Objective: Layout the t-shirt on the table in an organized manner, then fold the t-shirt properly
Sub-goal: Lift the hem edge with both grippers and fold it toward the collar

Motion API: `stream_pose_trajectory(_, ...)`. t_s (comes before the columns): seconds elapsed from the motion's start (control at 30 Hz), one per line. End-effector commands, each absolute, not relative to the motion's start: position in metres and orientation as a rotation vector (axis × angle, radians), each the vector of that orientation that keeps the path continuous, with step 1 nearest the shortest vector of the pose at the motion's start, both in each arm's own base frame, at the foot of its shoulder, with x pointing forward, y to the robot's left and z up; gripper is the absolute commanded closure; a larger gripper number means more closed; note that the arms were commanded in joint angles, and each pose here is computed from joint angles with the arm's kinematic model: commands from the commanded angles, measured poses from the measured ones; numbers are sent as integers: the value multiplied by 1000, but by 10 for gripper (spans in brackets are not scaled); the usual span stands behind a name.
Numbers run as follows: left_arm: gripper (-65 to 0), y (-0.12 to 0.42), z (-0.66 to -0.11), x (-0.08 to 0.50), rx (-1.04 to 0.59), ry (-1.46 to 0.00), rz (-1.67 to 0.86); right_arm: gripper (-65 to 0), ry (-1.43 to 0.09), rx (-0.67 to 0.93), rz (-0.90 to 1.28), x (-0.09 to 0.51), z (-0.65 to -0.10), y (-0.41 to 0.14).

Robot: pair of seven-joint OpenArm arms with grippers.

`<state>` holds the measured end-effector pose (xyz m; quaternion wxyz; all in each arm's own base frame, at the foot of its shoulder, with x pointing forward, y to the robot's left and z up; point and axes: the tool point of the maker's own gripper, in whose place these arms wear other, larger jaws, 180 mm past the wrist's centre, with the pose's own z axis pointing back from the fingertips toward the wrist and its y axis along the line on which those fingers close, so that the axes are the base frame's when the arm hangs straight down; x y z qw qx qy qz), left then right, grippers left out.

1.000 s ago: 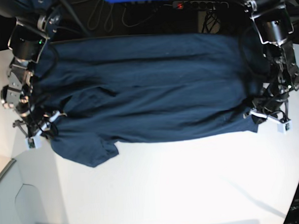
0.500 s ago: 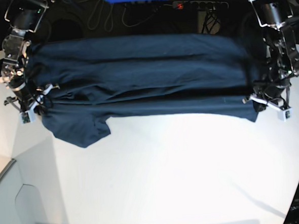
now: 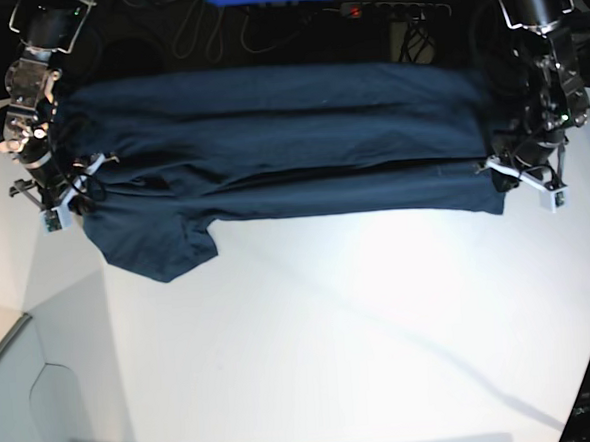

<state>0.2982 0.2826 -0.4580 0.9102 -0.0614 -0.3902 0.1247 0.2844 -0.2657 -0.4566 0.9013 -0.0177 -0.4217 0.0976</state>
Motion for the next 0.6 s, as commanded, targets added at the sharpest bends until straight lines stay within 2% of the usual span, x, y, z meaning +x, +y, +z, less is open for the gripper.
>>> stream_pose_trajectory(0.0,-125,289,-448,304,-117,-840,250,-108,-929,-49,208,296,-441,-272)
stream_pose_trajectory(0.1,-244,287,-446,301,-128,-848,254,-210,-937,-56,205,298,-438,-274)
stream_pose_trajectory(0.2,-320,284,-439,299,-173,-877,289,-277,-968,-78,217,304,-425,-276)
stream_pose_trajectory(0.57,-330,281,-403,325,-217,-987,303,-294,-1059,-100,230,329,-393,-268)
